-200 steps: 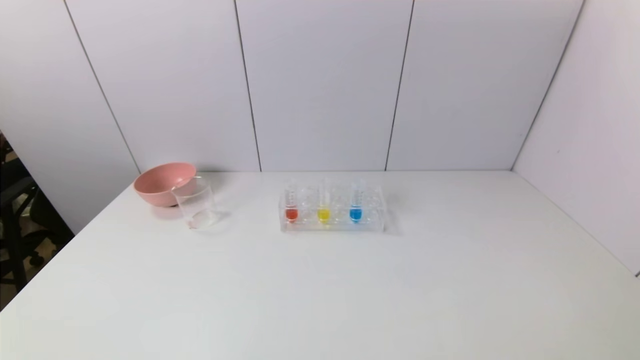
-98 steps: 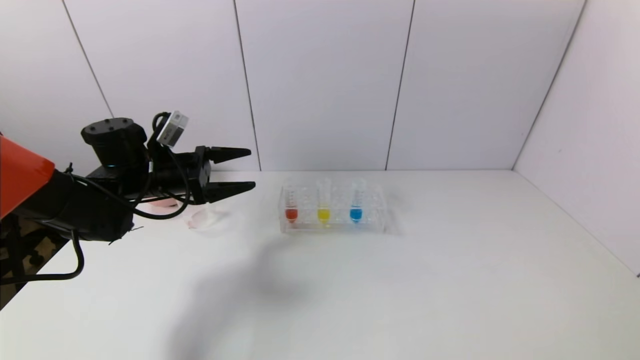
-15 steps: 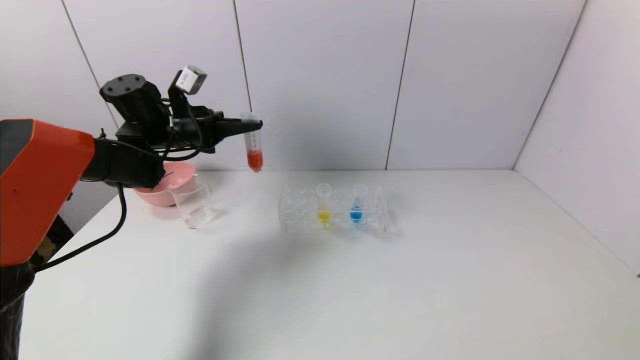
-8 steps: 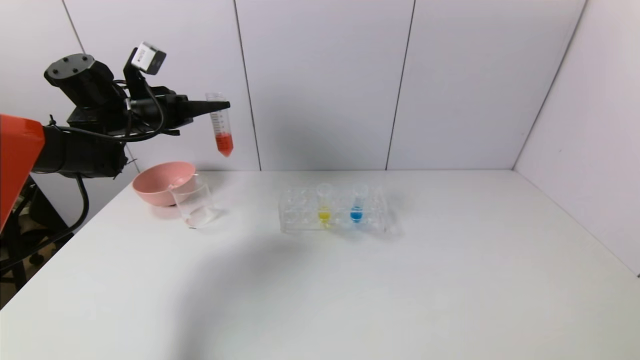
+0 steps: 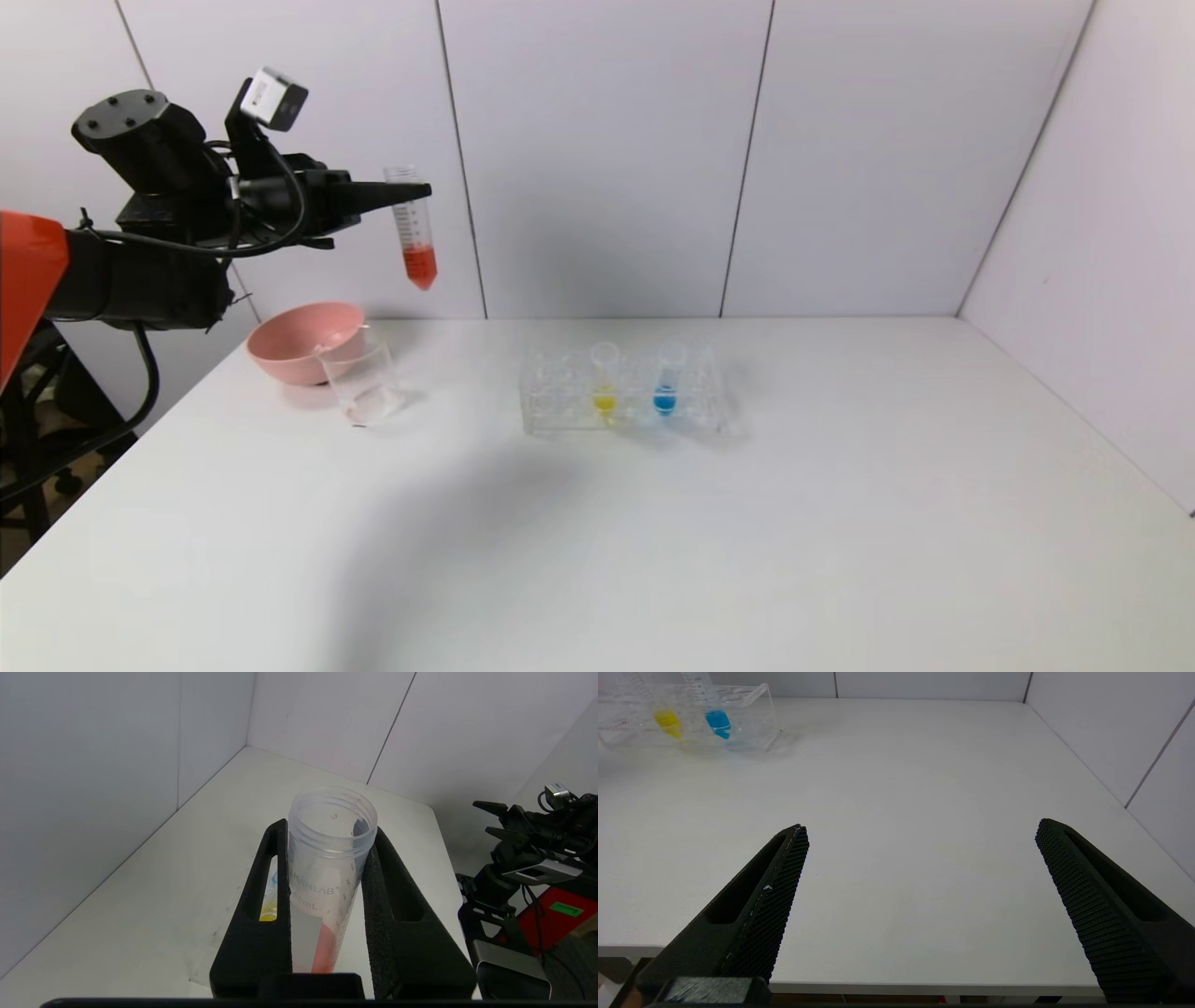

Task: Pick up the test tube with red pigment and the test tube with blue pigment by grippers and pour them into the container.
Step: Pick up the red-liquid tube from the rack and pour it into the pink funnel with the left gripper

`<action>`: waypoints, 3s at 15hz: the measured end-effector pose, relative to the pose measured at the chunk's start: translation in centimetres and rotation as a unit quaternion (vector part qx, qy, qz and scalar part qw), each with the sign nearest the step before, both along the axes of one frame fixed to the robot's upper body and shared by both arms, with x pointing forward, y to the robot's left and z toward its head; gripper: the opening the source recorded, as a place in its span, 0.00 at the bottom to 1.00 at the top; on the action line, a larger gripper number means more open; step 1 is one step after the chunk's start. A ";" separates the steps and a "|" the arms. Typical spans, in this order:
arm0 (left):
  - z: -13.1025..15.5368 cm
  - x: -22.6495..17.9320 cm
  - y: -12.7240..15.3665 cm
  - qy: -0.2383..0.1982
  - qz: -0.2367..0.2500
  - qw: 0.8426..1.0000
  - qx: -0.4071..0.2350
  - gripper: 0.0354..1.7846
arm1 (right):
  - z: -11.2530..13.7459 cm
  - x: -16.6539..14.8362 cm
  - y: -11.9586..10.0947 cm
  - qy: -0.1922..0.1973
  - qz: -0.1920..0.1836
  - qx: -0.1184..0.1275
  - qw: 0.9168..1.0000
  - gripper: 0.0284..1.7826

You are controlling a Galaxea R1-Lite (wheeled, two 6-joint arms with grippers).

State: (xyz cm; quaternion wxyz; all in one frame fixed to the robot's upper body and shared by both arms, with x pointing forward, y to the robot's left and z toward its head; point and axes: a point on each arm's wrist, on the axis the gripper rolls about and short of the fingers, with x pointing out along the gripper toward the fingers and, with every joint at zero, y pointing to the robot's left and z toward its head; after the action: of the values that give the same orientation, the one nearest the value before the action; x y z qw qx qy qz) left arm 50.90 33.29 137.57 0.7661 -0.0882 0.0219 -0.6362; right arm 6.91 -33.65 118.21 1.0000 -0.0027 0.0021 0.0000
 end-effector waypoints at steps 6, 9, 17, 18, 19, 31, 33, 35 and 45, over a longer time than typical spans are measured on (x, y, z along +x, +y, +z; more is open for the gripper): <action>-0.3 -0.4 0.0 0.010 0.000 1.000 -0.001 0.24 | 0.0 0.0 0.0 0.000 0.000 0.000 1.000 1.00; 0.0 -0.8 -0.1 0.007 -0.001 1.000 0.000 0.24 | 0.0 0.0 0.0 0.000 0.000 0.000 1.000 1.00; -0.9 -0.9 -0.4 0.021 -0.003 1.000 -0.001 0.24 | 0.0 0.0 0.0 0.000 0.000 0.000 1.000 1.00; -1.0 -0.8 -0.4 0.023 -0.002 1.000 -0.001 0.24 | 0.0 0.0 0.0 0.000 0.000 0.000 1.000 1.00; -1.1 -0.7 -0.4 0.025 -0.001 1.000 -0.002 0.24 | 0.0 0.0 0.0 0.000 0.000 0.000 1.000 1.00; -1.2 -0.2 -0.3 0.036 0.059 0.997 -0.033 0.24 | 0.0 0.0 0.0 0.000 0.000 0.000 1.000 1.00; -1.1 -0.2 -0.3 0.042 0.065 0.996 -0.036 0.24 | 0.0 0.0 0.0 0.000 0.000 0.000 1.000 1.00; -1.0 -0.3 -0.3 0.042 0.065 0.996 -0.036 0.24 | 0.0 0.0 0.0 0.000 0.000 0.000 1.000 1.00; -0.7 -0.9 -0.4 0.046 0.064 0.996 -0.038 0.24 | 0.0 0.0 0.0 0.000 0.000 0.000 1.000 1.00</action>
State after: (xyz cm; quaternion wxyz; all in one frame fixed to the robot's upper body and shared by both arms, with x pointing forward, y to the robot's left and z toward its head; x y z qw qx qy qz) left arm 50.02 32.88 136.82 0.7993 -0.1478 0.0277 -0.5818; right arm 6.91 -33.65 118.20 1.0000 -0.0026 0.0023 0.0000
